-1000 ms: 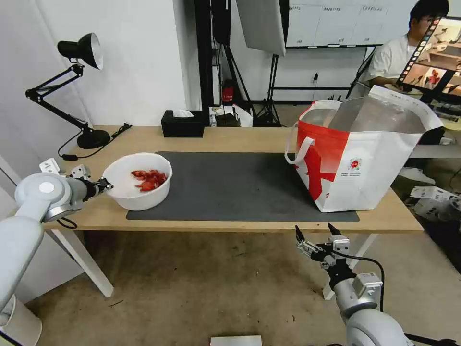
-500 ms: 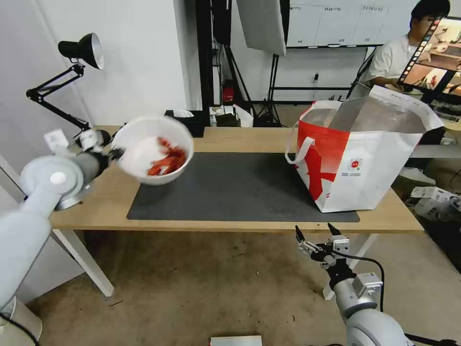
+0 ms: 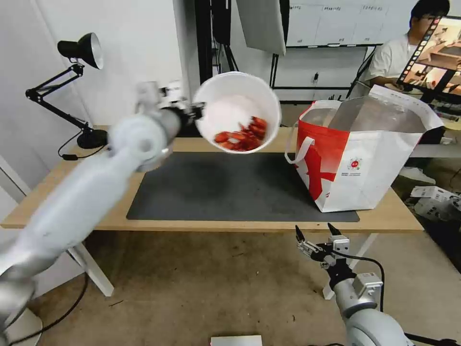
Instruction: Pick up the trash from the table and place it into the takeout bag.
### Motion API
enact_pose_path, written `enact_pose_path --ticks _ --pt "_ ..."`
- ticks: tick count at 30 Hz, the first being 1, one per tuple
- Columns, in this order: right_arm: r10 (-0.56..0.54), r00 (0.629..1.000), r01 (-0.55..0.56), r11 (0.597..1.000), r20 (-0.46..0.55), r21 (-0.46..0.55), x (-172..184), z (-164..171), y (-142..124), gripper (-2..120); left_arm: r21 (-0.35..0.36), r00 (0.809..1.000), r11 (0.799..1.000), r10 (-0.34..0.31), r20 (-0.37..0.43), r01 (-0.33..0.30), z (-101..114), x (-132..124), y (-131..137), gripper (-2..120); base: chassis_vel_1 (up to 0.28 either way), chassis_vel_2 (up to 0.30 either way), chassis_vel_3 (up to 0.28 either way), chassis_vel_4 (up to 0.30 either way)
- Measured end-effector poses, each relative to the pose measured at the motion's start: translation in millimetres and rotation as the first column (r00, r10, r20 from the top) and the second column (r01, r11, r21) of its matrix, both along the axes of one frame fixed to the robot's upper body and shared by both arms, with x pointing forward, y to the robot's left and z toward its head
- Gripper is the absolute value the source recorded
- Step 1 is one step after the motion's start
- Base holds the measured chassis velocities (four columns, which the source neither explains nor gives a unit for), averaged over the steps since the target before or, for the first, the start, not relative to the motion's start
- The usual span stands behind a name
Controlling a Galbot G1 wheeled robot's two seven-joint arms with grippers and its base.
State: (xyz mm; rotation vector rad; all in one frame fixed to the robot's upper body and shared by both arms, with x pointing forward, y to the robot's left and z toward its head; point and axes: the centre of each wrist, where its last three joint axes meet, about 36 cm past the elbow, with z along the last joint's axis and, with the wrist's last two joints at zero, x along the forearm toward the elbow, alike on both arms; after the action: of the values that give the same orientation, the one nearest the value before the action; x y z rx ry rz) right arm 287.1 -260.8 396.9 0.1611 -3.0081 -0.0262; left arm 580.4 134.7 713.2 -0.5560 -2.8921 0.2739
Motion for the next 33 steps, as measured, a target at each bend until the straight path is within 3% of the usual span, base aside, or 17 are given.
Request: enact_pose_path --ticks 2,5,6,8,9,12,13,16,17,19,21,25,33 --pt "0.0 1.0 0.0 1.0 0.0 0.0 0 0 0 100 -0.001 1.0 1.0 -0.002 0.004 0.002 7 5 -11 0 0.0 0.0 0.0 0.0" --pt "0.0 1.0 0.0 1.0 0.0 0.0 0 0 0 100 -0.001 1.0 1.0 -0.005 0.018 0.005 34 28 -63 0 0.0 0.0 0.0 0.0" --pt "0.0 1.0 0.0 1.0 0.0 0.0 0 0 0 100 -0.001 1.0 1.0 -0.005 0.018 0.005 34 28 -63 0 0.0 0.0 0.0 0.0" --pt "0.0 1.0 0.0 1.0 0.0 0.0 0 0 0 100 -0.007 1.0 1.0 -0.019 0.013 0.019 44 36 -91 0 0.0 0.0 0.0 0.0" --pt "0.0 1.0 0.0 1.0 0.0 0.0 0 0 0 100 -0.007 1.0 1.0 -0.019 0.013 0.019 44 36 -91 0 0.0 0.0 0.0 0.0" --pt "0.0 1.0 0.0 1.0 0.0 0.0 0 0 0 100 0.012 0.999 0.999 -0.039 0.005 0.039 51 43 -136 0 0.0 0.0 0.0 0.0" --pt "0.0 1.0 0.0 1.0 0.0 0.0 0 0 0 100 0.012 0.999 0.999 -0.039 0.005 0.039 51 43 -136 0 0.0 0.0 0.0 0.0" --pt "0.0 1.0 0.0 1.0 0.0 0.0 0 0 0 100 0.043 0.998 0.997 -0.06 0.004 0.06 53 44 -185 0 0.0 0.0 0.0 0.0" --pt "0.0 1.0 0.0 1.0 0.0 0.0 0 0 0 100 0.043 0.998 0.997 -0.06 0.004 0.06 53 44 -185 0 0.0 0.0 0.0 0.0" --pt "0.0 1.0 0.0 1.0 0.0 0.0 0 0 0 100 0.109 0.999 0.993 -0.042 0.029 0.038 45 47 -207 0 0.0 0.0 0.0 0.0" --pt "0.0 1.0 0.0 1.0 0.0 0.0 0 0 0 100 0.171 0.998 0.985 -0.038 0.059 0.028 34 50 -214 0 0.0 0.0 0.0 0.0" --pt "0.0 1.0 0.0 1.0 0.0 0.0 0 0 0 100 0.231 0.995 0.972 -0.057 0.083 0.036 18 51 -219 0 0.0 0.0 0.0 0.0" --pt "0.0 1.0 0.0 1.0 0.0 0.0 0 0 0 100 0.22 0.977 0.965 -0.172 0.13 0.14 -10 40 -221 0 0.0 0.0 0.0 0.0"
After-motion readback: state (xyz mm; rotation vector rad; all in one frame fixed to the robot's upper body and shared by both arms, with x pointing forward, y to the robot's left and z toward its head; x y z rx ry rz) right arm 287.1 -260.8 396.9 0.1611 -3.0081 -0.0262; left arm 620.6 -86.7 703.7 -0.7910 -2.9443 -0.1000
